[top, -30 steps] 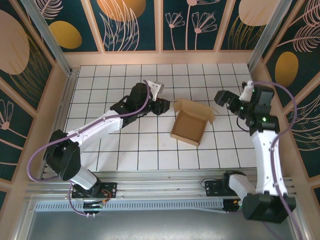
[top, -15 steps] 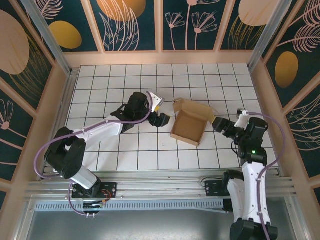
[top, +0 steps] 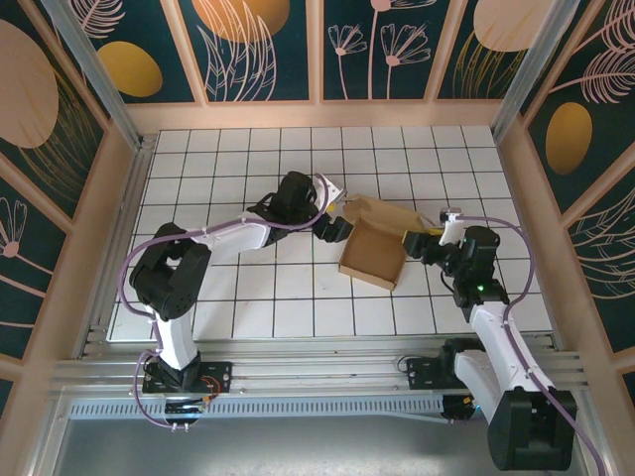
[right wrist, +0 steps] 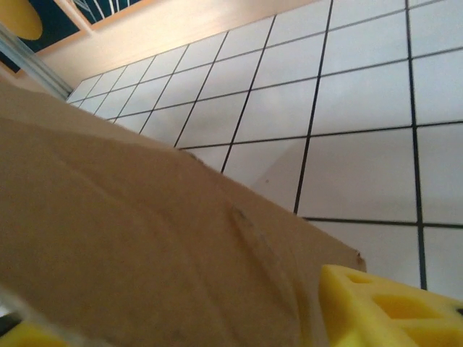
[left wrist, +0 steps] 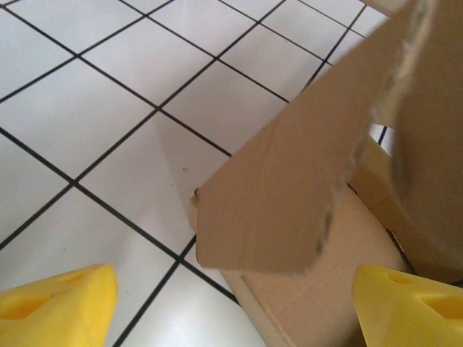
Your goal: Fold the paper box
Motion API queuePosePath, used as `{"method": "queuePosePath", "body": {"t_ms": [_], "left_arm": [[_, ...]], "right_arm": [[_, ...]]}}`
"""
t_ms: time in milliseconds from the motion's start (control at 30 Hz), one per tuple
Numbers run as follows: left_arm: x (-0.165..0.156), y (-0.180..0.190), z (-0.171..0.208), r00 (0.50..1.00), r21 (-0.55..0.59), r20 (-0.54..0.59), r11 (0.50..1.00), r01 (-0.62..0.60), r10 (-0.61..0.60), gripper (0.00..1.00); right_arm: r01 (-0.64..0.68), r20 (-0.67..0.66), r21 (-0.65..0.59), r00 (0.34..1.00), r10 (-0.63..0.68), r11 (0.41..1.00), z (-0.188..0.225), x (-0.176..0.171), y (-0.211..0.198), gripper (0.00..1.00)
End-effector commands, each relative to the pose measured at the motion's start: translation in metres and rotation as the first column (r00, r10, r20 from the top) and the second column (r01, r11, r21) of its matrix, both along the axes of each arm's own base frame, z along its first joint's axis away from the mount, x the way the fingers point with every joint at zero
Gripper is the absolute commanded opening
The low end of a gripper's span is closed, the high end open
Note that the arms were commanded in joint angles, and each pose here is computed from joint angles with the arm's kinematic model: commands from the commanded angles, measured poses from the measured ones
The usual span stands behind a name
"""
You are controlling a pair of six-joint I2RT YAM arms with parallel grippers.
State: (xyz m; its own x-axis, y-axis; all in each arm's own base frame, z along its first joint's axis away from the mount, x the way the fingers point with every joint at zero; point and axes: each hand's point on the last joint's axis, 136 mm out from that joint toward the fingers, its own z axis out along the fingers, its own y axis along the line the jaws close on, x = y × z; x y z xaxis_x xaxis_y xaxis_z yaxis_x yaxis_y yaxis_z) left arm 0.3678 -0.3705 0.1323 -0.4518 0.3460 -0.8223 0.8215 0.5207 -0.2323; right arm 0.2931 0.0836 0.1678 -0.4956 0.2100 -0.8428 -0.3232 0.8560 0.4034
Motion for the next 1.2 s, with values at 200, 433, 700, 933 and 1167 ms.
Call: {"method": "queuePosePath", "body": {"t_ms": [200,433,700,933,1167], "left_arm": [[0.005,-0.023,0.015,0.995,-0.049,0.011,0.994,0.103,-0.102,0.72],[0.012,-0.032,0.003,0.990,-0.016,-0.075,0.993,0.116,-0.117,0.57],[0.016,-0.028,0.000,0.983,0.002,-0.184,1.000,0.022,-0.021,0.42],[0.002,-0.032,0.006,0.956,-0.072,-0.292,0.997,-0.029,0.007,0.24],[-0.010,-0.039,-0.005,0.888,-0.082,-0.458,0.991,-0.101,0.053,0.18]], "right_arm": [[0.119,0.041,-0.068,0.992,-0.117,0.991,0.009,0.007,-0.020,0.51],[0.170,-0.014,-0.069,0.985,-0.171,0.983,0.006,0.006,-0.027,0.51],[0.231,-0.056,-0.059,0.971,-0.234,0.971,0.002,0.000,-0.032,0.36],[0.238,-0.109,-0.043,0.964,-0.241,0.970,-0.006,0.002,-0.024,0.32],[0.295,-0.138,-0.013,0.946,-0.293,0.956,-0.013,0.002,-0.021,0.31]]}}
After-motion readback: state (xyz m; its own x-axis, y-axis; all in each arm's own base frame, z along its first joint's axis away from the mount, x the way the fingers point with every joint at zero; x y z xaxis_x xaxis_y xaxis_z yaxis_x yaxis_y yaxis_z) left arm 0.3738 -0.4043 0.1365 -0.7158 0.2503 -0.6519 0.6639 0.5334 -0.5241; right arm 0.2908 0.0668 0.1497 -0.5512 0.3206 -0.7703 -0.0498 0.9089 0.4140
